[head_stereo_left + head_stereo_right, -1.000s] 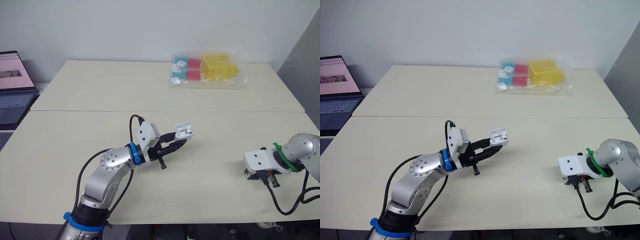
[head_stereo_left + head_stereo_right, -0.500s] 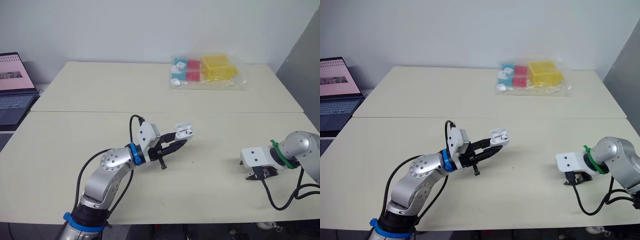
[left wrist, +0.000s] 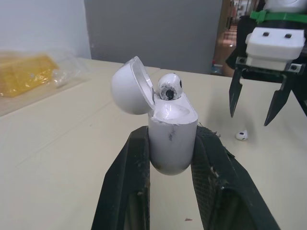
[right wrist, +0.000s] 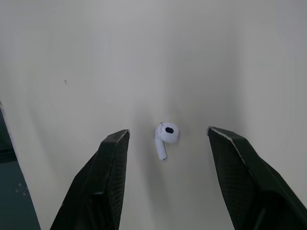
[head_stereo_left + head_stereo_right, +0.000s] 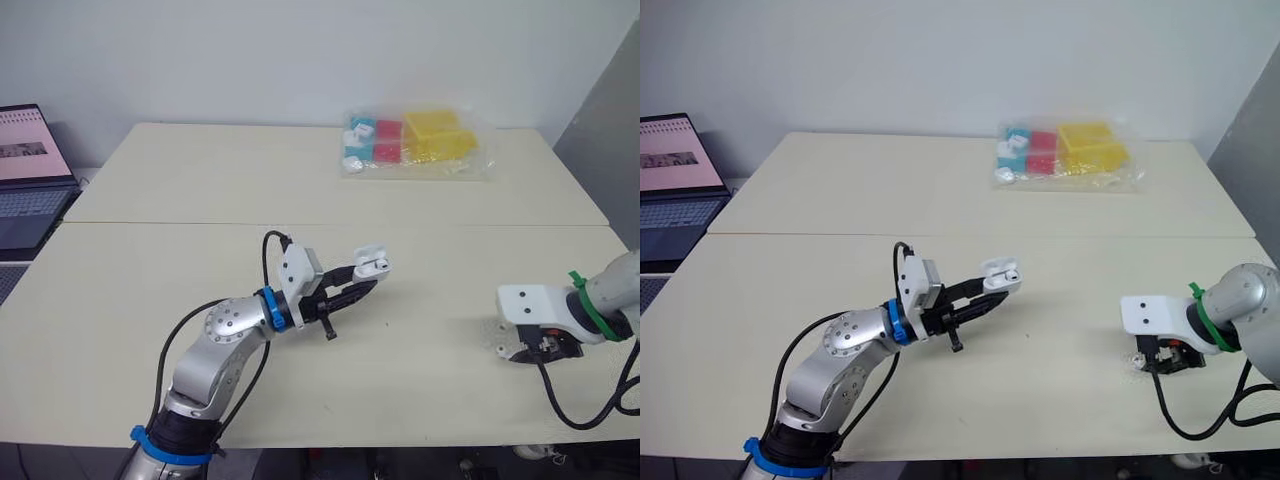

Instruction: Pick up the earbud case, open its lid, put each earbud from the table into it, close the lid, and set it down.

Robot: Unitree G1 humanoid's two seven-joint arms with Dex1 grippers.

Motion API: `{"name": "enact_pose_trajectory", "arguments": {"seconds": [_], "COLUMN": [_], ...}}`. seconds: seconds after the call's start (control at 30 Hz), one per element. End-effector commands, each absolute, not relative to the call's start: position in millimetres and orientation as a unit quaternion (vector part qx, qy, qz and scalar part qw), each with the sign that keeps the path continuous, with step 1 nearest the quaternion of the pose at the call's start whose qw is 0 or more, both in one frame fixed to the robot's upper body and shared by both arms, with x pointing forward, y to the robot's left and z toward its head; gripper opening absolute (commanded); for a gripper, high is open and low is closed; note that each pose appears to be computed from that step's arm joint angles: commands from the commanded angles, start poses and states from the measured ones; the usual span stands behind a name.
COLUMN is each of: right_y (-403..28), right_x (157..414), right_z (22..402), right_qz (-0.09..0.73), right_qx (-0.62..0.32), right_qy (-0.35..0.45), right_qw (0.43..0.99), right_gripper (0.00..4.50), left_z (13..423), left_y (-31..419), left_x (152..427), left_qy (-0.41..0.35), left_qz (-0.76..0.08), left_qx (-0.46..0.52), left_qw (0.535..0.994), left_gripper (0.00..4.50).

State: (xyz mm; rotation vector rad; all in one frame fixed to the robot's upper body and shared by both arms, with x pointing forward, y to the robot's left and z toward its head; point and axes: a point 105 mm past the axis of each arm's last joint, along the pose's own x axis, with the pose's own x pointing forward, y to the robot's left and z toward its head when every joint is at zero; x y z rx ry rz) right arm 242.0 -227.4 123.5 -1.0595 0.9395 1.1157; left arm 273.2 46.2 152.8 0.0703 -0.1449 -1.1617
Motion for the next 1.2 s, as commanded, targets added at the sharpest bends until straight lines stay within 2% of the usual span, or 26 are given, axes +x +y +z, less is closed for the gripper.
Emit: {"name": "enact_pose_trajectory", "arguments": {"seconds": [0.03,0.3,0.9,1.13,1.2], "right_y": [-230.5,-236.9,-236.6,-235.0,-235.2], "right_x": [249.5,258.7,256.2,253.2,253.0], "right_z": [121.8,107.3,94.3,96.1,96.9], "right_qz": [0.467,0.461,0.470,0.471,0.470], "right_qx": [-0.477,-0.478,-0.453,-0.452,-0.452], "right_qy": [0.412,0.431,0.439,0.439,0.438], "right_qw": [0.620,0.611,0.617,0.618,0.618], "right_gripper": [2.68,2.68,2.68,0.50,0.39], "left_z": [159.7,158.8,157.5,158.0,158.0], "left_y": [42.2,40.5,42.0,41.1,41.0], "left_x": [270.6,270.9,269.9,270.4,270.5], "left_qy": [-0.089,-0.090,-0.087,-0.088,-0.088], "left_qz": [-0.550,-0.549,-0.549,-0.550,-0.551], "left_qx": [0.034,0.033,0.036,0.035,0.035], "left_qw": [0.830,0.830,0.830,0.829,0.829], "left_gripper": [0.79,0.79,0.79,0.79,0.79]}}
